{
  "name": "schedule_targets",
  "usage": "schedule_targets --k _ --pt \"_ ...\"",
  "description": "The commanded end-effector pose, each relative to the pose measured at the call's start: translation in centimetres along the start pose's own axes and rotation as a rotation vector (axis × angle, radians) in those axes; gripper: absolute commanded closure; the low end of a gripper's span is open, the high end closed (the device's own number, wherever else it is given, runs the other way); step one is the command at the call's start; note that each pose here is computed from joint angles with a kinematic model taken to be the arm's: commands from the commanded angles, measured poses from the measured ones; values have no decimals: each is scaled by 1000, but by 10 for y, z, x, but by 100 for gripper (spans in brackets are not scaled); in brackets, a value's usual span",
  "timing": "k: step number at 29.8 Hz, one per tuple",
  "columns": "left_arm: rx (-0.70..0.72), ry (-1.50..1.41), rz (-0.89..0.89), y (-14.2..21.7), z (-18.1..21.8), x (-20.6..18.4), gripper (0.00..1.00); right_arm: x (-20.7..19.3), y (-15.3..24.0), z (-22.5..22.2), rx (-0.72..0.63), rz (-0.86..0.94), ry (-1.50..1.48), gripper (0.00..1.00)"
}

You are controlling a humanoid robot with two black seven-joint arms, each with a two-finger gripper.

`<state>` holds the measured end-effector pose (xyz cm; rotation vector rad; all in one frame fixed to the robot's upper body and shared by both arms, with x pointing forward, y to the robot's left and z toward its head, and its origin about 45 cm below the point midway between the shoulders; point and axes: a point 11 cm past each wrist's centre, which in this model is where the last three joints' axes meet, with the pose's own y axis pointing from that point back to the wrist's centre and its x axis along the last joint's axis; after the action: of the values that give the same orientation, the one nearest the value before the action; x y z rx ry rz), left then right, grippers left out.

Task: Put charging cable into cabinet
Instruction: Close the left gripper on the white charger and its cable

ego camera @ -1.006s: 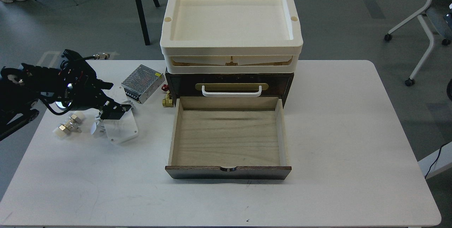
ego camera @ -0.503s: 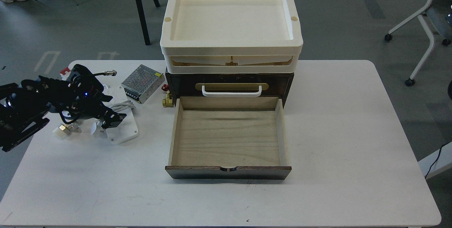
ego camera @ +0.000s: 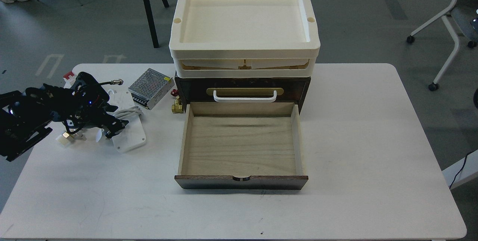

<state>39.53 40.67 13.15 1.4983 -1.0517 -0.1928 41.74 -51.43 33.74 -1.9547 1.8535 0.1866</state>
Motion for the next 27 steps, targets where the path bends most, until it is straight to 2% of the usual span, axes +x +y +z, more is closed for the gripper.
schedule_targets --k 1,2,4,9,17,22,27 --pt "-4 -4 6 -1 1 1 58 2 2 0 -1 5 2 0" --pt "-4 -4 2 -1 1 1 68 2 2 0 -1 6 3 0" --pt "-1 -5 4 0 0 1 94 2 2 0 -1 6 2 0" --pt "-2 -6 9 0 0 3 100 4 3 0 0 9 4 0" --pt "0 13 83 7 -5 16 100 7 5 2 -5 17 5 0" --pt "-24 56 98 44 -14 14 100 7 5 0 0 18 4 0" --pt "-72 89 155 100 -8 27 100 10 6 -2 4 28 10 0"
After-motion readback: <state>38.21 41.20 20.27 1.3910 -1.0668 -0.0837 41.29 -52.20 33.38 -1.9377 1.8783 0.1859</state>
